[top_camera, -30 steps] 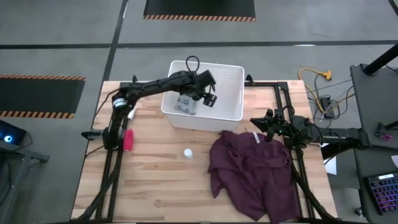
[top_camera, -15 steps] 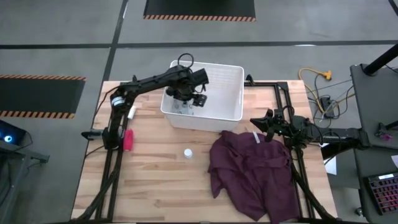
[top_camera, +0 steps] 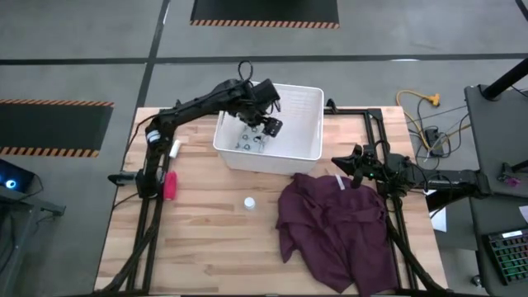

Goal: Pick & place medical supplies in basket/bin
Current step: Put the medicine bottle into the white bin

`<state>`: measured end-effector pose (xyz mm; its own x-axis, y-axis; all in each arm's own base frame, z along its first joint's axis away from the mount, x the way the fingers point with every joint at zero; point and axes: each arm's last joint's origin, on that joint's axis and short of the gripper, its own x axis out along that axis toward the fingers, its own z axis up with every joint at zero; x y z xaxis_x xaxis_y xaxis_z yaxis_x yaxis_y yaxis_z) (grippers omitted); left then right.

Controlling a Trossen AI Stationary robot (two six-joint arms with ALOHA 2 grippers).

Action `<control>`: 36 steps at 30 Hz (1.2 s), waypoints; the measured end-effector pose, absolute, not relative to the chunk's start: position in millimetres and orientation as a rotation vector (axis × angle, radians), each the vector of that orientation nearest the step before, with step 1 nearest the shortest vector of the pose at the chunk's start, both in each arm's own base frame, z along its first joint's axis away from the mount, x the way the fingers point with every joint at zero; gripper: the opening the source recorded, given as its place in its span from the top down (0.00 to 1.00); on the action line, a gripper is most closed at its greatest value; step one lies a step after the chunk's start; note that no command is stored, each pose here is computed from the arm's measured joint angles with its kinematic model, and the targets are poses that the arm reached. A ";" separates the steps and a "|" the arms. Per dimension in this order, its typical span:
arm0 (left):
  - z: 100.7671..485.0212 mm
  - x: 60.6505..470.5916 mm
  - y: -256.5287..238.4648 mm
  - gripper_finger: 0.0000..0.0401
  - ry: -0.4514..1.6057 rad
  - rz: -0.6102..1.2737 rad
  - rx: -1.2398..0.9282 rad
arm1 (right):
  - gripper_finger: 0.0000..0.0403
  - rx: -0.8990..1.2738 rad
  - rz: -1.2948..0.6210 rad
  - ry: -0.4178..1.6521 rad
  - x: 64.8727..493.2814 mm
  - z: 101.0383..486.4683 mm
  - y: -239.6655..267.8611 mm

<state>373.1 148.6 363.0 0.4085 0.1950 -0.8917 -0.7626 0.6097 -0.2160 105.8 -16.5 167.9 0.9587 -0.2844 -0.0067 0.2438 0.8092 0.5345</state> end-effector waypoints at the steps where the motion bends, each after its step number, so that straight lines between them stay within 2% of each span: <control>1: 371.7 375.2 142.5 0.32 0.952 0.618 -0.628 | 0.98 0.561 -0.283 -0.071 105.9 167.5 -16.5; 6: 408.6 385.0 87.5 0.32 0.894 0.346 -0.316 | 0.98 0.560 -0.288 -0.057 106.1 166.1 -16.5; 12: 410.3 391.8 13.6 0.32 0.907 0.155 -0.143 | 0.98 0.560 -0.288 -0.056 106.1 166.0 -16.5; 20: 369.9 390.8 -57.3 0.32 1.071 0.085 -0.043 | 0.98 0.525 -0.231 -0.035 106.5 166.1 -14.8; 26: 322.0 380.7 -71.4 0.32 1.234 0.158 -0.042 | 0.98 0.351 -0.086 0.006 107.1 166.5 -10.6; 33: 282.1 360.4 -71.4 0.32 1.176 0.161 -0.070 | 0.98 0.126 -0.075 0.020 107.2 166.2 -10.3; 36: 266.2 346.1 -69.5 0.32 1.141 0.151 -0.078 | 0.98 0.098 -0.074 0.021 107.1 166.2 -10.3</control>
